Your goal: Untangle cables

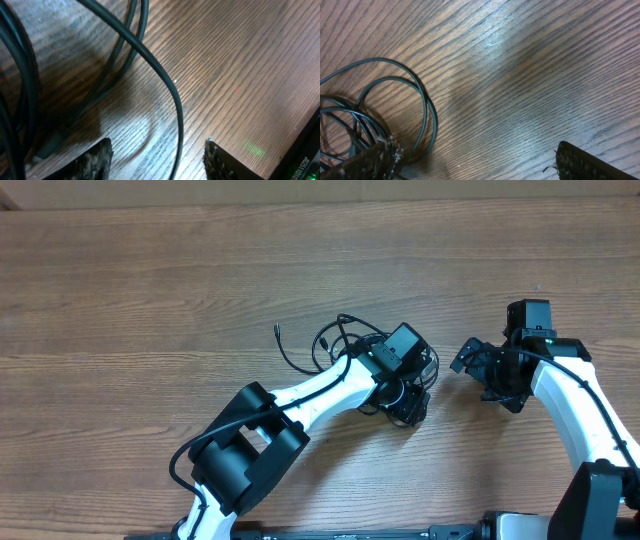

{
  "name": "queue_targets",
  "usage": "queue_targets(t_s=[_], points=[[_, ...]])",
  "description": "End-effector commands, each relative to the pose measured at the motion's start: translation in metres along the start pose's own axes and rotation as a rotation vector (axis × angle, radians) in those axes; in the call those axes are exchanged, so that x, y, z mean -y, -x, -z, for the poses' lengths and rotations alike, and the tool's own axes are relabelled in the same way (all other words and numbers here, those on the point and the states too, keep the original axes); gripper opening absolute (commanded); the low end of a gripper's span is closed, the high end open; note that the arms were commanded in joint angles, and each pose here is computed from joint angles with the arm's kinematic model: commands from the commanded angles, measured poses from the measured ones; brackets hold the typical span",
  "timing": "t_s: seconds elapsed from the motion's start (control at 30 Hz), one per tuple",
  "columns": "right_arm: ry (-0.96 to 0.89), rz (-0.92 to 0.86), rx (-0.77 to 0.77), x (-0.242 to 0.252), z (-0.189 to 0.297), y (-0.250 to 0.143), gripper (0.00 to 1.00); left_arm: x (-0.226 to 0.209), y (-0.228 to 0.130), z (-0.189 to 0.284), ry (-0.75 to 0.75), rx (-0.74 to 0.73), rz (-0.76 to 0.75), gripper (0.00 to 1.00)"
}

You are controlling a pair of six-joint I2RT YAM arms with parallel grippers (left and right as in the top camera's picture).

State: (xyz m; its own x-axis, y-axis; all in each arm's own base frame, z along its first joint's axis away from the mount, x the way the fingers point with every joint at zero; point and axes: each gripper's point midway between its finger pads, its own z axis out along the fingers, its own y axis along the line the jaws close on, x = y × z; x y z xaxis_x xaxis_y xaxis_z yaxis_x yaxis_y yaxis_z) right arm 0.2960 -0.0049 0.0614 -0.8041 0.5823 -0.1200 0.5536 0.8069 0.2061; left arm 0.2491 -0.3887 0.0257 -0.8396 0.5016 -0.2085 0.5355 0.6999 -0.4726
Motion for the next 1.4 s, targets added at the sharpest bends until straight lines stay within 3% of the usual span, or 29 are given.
queue_targets(t_s=[0.0, 1.1, 1.37], points=[[0.002, -0.008, 0.002, -0.001, 0.0, 0.002, 1.0, 0.002, -0.004, -0.005, -0.017, -0.013, -0.021, 0.6], [0.002, -0.008, 0.002, -0.001, 0.0, 0.002, 1.0, 0.006, -0.01, -0.011, 0.002, -0.018, -0.042, 0.62], [0.002, -0.008, 0.002, -0.001, 0.0, 0.002, 1.0, -0.005, -0.005, -0.012, 0.089, 0.015, -0.055, 0.63]])
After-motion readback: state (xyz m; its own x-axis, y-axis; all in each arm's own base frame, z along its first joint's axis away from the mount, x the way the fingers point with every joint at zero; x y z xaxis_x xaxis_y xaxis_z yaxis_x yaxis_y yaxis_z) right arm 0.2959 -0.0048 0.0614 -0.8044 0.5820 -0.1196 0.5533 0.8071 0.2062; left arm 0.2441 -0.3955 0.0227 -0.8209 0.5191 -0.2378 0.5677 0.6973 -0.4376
